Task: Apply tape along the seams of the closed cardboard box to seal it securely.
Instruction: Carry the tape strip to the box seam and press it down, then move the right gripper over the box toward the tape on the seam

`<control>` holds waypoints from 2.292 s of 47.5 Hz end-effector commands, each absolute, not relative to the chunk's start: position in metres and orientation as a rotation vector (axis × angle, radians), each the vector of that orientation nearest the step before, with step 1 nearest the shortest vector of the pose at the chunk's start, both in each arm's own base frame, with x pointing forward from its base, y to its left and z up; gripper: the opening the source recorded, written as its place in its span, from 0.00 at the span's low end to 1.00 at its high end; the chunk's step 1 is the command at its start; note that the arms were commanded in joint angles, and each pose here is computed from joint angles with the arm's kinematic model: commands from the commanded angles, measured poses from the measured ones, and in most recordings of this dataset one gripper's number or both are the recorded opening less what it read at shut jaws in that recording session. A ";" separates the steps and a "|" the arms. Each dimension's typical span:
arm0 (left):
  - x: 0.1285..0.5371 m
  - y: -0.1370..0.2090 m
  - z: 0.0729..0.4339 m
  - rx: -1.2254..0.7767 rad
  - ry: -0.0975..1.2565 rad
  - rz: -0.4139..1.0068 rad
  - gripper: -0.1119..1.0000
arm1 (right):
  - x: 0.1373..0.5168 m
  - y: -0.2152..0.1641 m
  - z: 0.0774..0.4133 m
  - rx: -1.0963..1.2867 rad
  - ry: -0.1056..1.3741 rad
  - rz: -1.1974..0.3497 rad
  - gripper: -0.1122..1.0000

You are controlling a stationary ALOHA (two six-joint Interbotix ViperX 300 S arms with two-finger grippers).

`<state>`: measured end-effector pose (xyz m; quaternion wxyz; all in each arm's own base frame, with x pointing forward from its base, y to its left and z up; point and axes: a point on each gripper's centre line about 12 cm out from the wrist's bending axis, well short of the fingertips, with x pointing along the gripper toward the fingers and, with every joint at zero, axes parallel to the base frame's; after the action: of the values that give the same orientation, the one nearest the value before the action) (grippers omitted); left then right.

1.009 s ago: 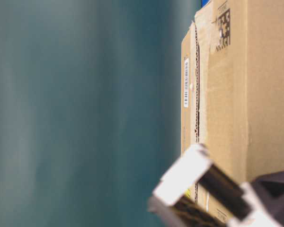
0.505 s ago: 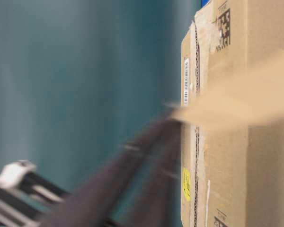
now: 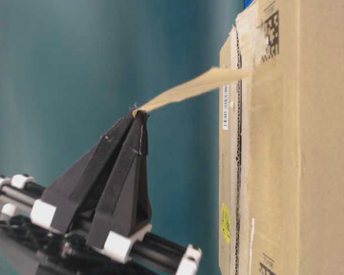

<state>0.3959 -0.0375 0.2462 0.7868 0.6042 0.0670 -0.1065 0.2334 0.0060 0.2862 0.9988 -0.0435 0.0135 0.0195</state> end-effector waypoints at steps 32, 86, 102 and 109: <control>0.380 -0.001 0.227 1.278 0.345 -0.262 0.11 | 0.243 0.007 0.287 -0.085 0.024 0.044 0.10; 0.366 0.009 0.206 1.302 0.527 -0.390 0.11 | 0.303 0.008 0.260 -0.050 0.099 0.046 0.10; 0.364 0.008 0.204 1.302 0.539 -0.407 0.11 | 0.349 0.005 0.251 0.008 0.150 0.013 0.10; 0.362 0.007 0.204 1.302 0.539 -0.409 0.11 | 0.361 0.006 0.251 0.013 0.155 0.013 0.11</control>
<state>0.3625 0.0082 0.1933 0.7395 0.5905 0.2581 -0.1947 0.3537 0.0054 0.2383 0.9954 0.0030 0.0958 0.0070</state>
